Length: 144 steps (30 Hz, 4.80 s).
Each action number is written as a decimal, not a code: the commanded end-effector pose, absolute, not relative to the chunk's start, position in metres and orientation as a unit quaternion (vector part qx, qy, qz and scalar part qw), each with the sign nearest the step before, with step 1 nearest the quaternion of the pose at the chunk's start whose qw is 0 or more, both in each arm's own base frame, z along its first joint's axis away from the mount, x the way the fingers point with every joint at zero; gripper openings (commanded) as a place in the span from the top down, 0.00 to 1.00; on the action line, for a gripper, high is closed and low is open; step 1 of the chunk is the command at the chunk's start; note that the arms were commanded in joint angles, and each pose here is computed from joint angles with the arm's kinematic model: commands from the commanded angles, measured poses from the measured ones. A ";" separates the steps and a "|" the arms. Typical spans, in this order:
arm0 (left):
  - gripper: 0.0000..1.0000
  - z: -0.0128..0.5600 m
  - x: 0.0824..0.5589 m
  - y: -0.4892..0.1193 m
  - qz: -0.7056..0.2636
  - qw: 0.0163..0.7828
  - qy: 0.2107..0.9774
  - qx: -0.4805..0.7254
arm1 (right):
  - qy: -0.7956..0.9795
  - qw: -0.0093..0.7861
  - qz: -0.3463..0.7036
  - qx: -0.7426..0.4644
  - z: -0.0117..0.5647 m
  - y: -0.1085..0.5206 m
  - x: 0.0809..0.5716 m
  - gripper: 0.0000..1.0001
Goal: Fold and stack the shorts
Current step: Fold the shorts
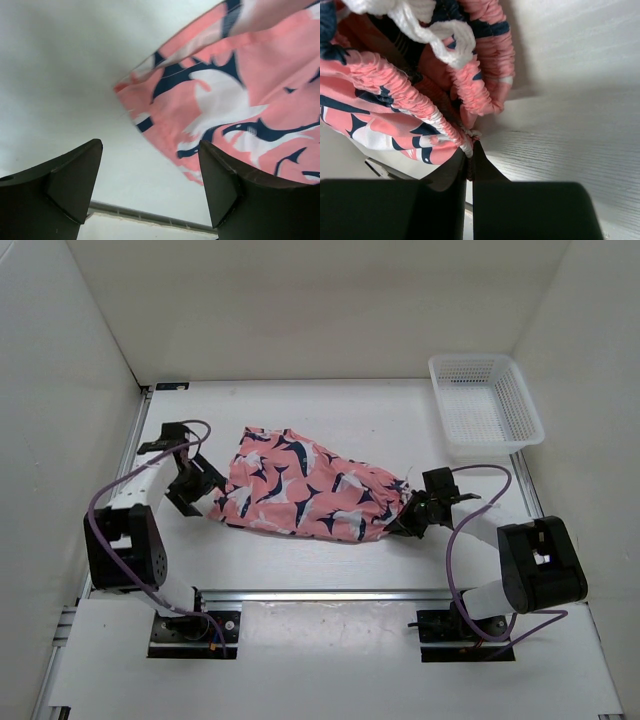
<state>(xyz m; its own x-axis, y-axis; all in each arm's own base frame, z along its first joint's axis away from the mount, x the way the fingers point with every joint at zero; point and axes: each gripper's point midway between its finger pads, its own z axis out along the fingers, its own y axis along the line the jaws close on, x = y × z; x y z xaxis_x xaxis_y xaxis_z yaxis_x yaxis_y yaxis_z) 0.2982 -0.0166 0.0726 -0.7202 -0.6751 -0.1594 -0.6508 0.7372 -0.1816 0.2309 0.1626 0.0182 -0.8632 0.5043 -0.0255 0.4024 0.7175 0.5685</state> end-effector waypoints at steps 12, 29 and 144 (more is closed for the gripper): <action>0.27 0.017 0.277 -0.018 -0.059 0.043 0.923 -0.377 | 0.928 0.113 0.264 0.236 0.029 0.158 0.249 1.00; 0.90 0.087 0.345 -0.010 -0.071 0.158 0.922 -0.347 | 0.944 0.193 0.206 0.170 0.101 0.136 0.272 1.00; 0.90 0.021 0.288 -0.113 -0.011 0.104 0.966 -0.235 | 0.945 0.230 0.132 0.191 0.051 0.059 0.387 0.71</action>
<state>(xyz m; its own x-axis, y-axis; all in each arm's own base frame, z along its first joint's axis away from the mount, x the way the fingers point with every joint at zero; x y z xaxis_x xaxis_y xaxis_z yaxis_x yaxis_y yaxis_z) 0.2781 -0.1233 0.0114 -0.8823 -0.4551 -0.1204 -0.4494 0.8904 -0.0724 0.3628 0.0569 0.0410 -0.8394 0.4287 -0.3341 0.3347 0.8920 0.3037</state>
